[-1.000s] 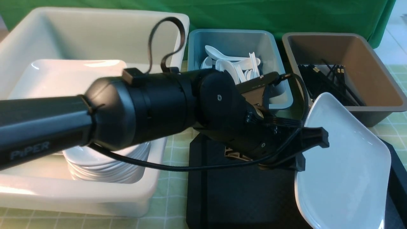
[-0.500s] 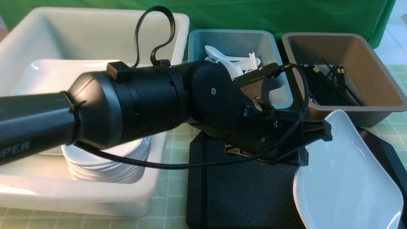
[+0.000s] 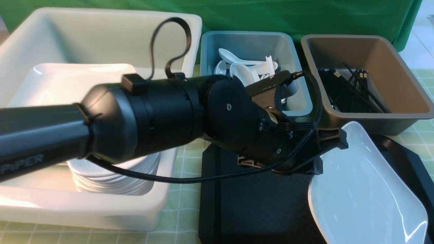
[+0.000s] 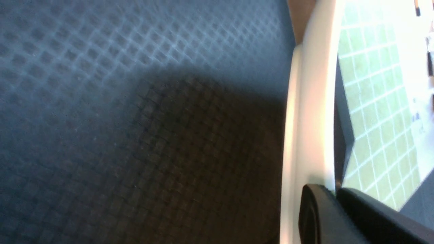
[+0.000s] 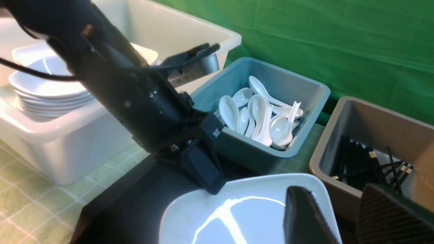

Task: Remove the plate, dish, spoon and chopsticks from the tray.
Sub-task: Use the left arm to put the plate into the large storage box on the left

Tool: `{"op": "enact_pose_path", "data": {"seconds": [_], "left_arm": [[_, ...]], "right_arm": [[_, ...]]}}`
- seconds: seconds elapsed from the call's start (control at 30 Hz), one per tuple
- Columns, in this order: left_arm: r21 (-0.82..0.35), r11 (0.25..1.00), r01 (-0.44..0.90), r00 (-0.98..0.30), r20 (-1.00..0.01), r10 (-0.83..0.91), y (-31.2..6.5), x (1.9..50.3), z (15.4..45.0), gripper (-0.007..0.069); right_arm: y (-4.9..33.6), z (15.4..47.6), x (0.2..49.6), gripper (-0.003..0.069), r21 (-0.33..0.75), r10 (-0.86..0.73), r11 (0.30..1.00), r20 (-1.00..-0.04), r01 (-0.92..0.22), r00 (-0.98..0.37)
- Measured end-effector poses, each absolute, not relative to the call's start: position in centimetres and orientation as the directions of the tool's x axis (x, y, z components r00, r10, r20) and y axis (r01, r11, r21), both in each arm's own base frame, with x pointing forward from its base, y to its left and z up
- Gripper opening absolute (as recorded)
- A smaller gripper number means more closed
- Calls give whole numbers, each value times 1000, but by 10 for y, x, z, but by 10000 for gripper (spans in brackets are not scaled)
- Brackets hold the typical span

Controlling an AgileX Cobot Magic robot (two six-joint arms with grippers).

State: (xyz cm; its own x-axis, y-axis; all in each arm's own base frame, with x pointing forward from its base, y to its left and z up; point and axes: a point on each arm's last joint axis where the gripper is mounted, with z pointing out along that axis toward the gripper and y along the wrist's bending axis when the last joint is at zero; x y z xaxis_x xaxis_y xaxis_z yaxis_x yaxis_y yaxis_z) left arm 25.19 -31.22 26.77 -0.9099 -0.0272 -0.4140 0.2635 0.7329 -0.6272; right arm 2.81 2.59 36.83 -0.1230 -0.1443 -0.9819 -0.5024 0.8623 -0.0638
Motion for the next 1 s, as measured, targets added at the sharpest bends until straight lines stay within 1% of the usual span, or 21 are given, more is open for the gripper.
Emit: {"op": "enact_pose_path", "data": {"seconds": [0.2,0.3,0.47,0.8,1.0], "left_arm": [[-598,768,228,-921,-387,-29,-308,264,250,11],[-586,778,228,-924,-382,-16,-306,265,247,10],[-569,793,218,-932,-362,-3,-302,268,243,10],[-482,851,207,-960,-269,81,-301,268,208,8],[-452,867,207,-969,-216,119,-300,266,196,8]], "right_arm": [[26,368,28,239,-64,-145,862,-982,-503,-125],[26,367,28,239,-63,-149,861,-980,-505,-131],[26,362,26,239,-60,-176,853,-968,-518,-178],[27,349,21,239,-45,-250,832,-921,-553,-300],[27,347,20,239,-42,-263,828,-910,-559,-321]]}}
